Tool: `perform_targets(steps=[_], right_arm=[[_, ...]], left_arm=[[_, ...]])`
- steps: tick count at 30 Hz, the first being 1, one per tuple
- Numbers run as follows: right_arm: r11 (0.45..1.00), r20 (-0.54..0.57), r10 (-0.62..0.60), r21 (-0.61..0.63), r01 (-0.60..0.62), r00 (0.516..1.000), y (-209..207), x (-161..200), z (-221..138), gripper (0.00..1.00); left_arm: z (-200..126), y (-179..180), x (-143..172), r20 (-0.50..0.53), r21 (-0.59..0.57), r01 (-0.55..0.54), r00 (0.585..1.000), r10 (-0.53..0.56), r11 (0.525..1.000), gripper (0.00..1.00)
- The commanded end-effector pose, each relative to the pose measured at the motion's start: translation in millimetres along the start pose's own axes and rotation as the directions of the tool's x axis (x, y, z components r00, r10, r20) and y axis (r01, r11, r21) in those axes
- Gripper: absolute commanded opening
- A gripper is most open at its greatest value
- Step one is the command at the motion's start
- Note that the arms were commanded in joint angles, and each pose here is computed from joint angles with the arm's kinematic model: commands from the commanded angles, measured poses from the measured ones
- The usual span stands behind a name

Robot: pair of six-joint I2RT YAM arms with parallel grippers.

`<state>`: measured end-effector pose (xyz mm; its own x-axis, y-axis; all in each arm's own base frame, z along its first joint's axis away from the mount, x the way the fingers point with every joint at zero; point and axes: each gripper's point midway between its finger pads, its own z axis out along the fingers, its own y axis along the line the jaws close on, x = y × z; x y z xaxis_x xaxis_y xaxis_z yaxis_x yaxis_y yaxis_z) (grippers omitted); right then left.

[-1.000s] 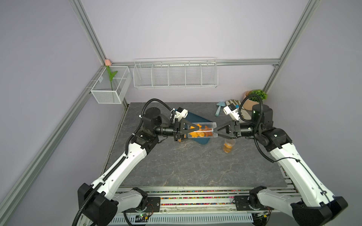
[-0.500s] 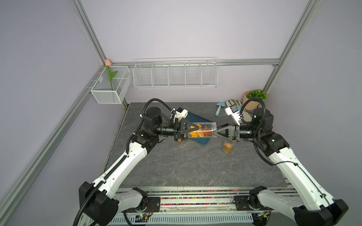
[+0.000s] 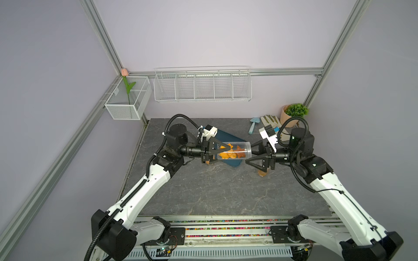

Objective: Pour the cookies out of the jar
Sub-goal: Unscrew the lid from the jar.

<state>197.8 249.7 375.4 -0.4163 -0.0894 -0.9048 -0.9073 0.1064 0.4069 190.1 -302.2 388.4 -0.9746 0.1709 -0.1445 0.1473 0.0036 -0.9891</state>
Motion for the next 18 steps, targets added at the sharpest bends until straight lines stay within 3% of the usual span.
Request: perform_targets(steps=[1,6,12,14,16,18], right_arm=[[0.991,0.015,-0.123,0.05,0.122,0.992,0.6,-0.4,-4.6,0.99],[0.983,0.092,-0.058,0.176,0.041,0.994,-3.6,-15.5,-21.7,0.94],[0.931,0.214,0.189,0.272,-0.244,0.958,-9.8,-30.7,-46.8,0.89],[0.879,0.255,0.315,0.286,-0.382,0.914,-15.4,-33.5,-53.7,0.88],[0.764,0.27,0.52,0.278,-0.583,0.81,-27.7,-29.1,-58.6,0.89],[0.684,0.205,0.675,0.186,-0.705,0.709,-26.1,-29.4,-51.7,0.88]], left_arm=[[-0.7,-5.5,3.1,0.001,0.014,-0.032,0.999,0.032,0.999,0.55],[-2.1,-4.3,2.5,0.018,0.01,-0.07,0.997,0.069,0.998,0.55],[-4.7,0.3,-1.0,0.046,-0.031,-0.145,0.988,0.147,0.989,0.54],[-7.0,2.7,-4.3,0.066,-0.055,-0.17,0.983,0.173,0.984,0.55],[-8.2,1.1,-5.1,0.073,-0.068,-0.239,0.967,0.243,0.969,0.55],[-9.2,-0.2,-4.9,0.075,-0.075,-0.282,0.955,0.287,0.957,0.56]])
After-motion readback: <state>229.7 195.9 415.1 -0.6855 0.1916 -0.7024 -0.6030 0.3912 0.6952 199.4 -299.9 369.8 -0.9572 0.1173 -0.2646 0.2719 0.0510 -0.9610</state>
